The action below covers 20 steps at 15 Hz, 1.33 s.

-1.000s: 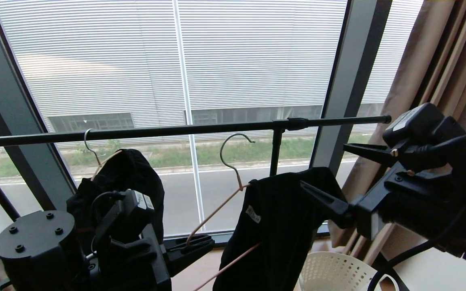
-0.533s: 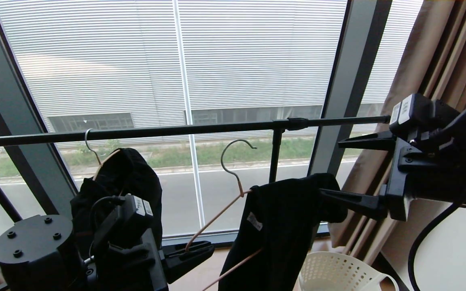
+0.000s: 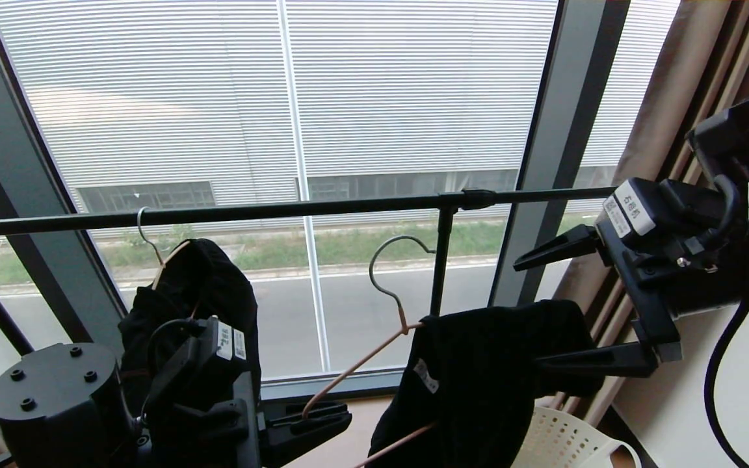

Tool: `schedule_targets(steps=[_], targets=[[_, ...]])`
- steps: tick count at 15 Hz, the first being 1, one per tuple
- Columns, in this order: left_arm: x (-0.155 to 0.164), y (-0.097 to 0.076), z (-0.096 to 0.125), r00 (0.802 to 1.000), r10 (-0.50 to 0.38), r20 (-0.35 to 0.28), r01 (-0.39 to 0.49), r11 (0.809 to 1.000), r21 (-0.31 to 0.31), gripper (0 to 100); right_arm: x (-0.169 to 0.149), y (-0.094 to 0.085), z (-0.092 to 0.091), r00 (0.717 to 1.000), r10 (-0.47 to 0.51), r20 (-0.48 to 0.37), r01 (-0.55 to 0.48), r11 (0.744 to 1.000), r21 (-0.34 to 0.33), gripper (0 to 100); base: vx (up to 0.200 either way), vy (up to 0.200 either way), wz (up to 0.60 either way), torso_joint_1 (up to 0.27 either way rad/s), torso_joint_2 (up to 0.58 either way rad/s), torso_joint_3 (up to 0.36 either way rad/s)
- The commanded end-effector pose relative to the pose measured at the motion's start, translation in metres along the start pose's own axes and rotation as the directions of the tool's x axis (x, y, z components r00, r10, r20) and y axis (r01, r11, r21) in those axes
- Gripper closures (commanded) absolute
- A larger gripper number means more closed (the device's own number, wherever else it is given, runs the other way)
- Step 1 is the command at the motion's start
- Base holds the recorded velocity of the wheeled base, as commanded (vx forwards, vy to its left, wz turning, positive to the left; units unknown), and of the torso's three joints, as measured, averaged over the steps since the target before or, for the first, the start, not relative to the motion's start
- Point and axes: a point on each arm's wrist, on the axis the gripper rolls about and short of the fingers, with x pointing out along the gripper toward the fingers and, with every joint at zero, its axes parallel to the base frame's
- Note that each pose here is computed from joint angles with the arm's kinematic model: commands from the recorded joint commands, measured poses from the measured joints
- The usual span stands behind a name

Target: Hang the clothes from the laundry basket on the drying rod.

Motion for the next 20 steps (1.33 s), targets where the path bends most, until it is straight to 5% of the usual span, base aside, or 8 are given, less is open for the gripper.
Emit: schedule_targets(steps=[1,10,18,19,20], targets=[[0.000,0.000,0.000,1.000,-0.002,0.002,0.002,1.000,0.006,100,0.019,-0.013,-0.002,0.998,0.060,-0.014,-0.061,0.998,-0.007,0,0.000,0.000,0.00,0.000,0.00,0.000],[0.000,-0.001,0.002,1.000,-0.009,0.022,0.009,1.000,0.021,100,0.055,-0.015,-0.009,0.986,0.160,-0.042,-0.159,0.987,0.022,0,0.000,0.000,0.00,0.000,0.00,0.000],[0.001,-0.002,0.002,1.000,-0.014,0.023,0.013,1.000,0.022,100,0.055,-0.014,-0.008,0.986,0.160,-0.041,-0.159,0.987,0.020,0,0.000,0.000,0.00,0.000,0.00,0.000],[0.001,-0.002,0.002,1.000,-0.012,0.022,0.012,1.000,0.023,100,0.055,-0.014,-0.008,0.987,0.159,-0.040,-0.158,0.987,0.019,100,0.000,0.000,0.00,0.000,0.00,0.000],[0.001,-0.002,0.002,1.000,-0.012,0.022,0.012,1.000,0.023,100,0.055,-0.014,-0.008,0.986,0.160,-0.040,-0.159,0.987,0.020,100,0.000,0.000,0.00,0.000,0.00,0.000]])
